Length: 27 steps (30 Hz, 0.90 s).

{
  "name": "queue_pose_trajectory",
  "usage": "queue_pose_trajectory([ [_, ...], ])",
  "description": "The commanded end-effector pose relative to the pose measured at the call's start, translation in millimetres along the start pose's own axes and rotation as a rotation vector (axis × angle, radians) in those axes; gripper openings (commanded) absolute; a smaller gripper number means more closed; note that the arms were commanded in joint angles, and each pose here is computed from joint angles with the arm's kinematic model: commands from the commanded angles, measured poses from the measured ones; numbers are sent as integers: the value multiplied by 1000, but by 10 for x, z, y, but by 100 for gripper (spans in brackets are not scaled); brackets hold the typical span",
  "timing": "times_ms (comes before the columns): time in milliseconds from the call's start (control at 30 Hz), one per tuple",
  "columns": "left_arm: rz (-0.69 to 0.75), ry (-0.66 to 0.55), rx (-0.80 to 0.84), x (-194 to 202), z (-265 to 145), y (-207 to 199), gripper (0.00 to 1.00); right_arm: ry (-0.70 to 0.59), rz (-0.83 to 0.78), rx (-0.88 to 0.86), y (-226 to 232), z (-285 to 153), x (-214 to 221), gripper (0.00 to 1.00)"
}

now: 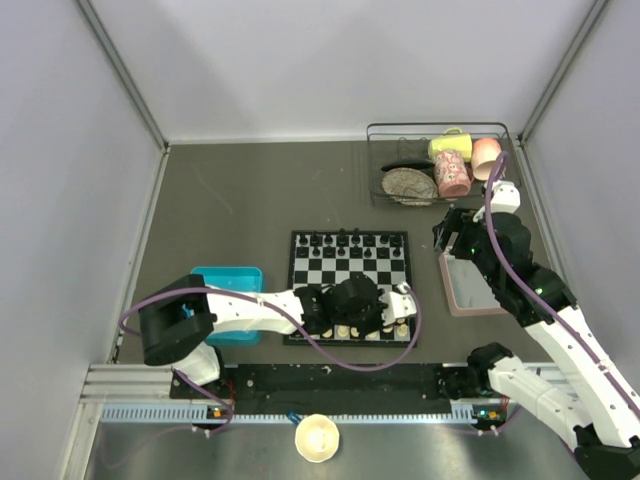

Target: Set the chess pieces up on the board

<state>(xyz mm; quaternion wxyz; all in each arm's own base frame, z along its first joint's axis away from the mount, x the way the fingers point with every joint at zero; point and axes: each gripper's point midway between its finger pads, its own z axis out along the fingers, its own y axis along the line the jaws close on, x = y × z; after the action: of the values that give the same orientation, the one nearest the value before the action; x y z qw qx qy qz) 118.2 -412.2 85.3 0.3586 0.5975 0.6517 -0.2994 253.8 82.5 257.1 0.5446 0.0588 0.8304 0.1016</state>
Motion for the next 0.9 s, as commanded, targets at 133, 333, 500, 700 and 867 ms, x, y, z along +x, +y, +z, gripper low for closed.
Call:
queue_pose_trajectory([
  [133,-1,-48,0,-81,34,-40,0,-13,11,-13,26,0,-28,74],
  [333,-1,-47,3,-73,51,-61,0,-11,12,-10,19,5,-17,74],
  [500,3,-35,3,-39,80,-82,0,-14,11,-11,16,-7,-18,74],
  [700,5,-26,4,-4,97,-92,0,-8,11,-9,8,-4,0,74],
  [867,6,-20,-6,17,116,-68,0,-7,9,-12,14,-5,3,74],
])
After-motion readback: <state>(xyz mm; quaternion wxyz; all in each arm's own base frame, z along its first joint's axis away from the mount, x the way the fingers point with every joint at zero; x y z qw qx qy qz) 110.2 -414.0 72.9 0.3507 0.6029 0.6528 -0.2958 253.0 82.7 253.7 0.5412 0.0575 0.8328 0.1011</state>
